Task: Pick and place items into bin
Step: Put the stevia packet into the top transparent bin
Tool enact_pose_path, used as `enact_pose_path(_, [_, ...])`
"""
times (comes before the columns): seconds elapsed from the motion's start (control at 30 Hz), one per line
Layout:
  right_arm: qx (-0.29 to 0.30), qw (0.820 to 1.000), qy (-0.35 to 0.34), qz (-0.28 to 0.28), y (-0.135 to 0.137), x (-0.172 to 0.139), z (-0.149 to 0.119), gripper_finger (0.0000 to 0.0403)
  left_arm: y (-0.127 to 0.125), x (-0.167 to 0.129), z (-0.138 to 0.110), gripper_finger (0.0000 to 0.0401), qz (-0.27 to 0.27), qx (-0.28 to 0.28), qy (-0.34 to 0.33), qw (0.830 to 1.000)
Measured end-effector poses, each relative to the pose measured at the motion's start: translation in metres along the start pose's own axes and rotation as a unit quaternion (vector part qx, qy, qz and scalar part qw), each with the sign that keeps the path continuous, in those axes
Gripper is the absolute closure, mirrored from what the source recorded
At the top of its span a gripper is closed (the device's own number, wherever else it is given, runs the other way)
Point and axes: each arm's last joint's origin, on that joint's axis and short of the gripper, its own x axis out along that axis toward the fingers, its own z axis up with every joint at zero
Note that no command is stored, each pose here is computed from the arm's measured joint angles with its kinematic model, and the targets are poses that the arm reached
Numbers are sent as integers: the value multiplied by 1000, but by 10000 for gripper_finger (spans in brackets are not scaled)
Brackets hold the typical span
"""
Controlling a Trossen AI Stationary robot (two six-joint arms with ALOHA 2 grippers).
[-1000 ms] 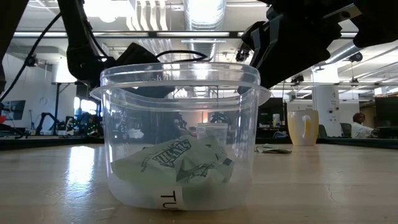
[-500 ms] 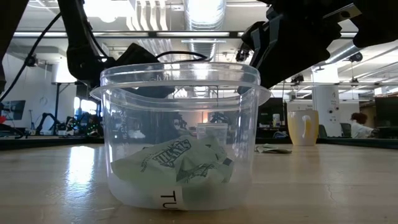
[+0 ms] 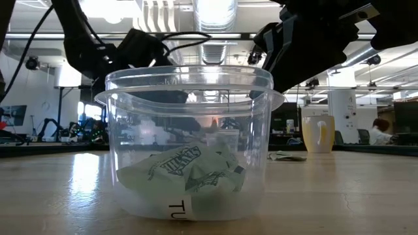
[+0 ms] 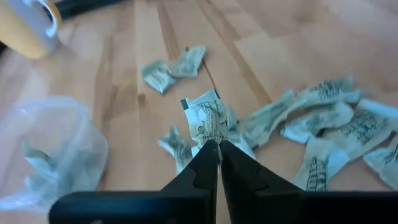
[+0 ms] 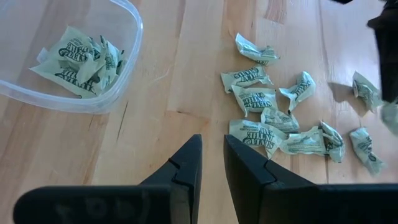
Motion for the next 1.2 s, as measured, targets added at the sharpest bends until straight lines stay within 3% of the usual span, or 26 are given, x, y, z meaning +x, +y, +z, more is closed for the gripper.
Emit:
enact_pose_path(0.2, [-1, 1000, -1, 0, 0, 0, 0, 346, 5, -8, 15, 401, 16, 7, -30, 999])
enact_pose_path(0.3, [-1, 1000, -2, 0, 0, 0, 0, 346, 11, -11, 25, 401, 49, 22, -40, 998])
enact_pose_path(0.57, [0, 1000, 0, 0, 0, 0, 0, 346, 50, -13, 43, 401, 98, 13, -39, 994])
enact_pose_path(0.87, [-2, 1000, 4, 3, 0, 0, -1, 346, 90, -15, 56, 401, 94, -28, 40, 994])
enact_pose_path(1.2, [-4, 1000, 11, 3, 0, 0, -2, 346, 116, -1, 52, 401, 59, -63, 37, 996])
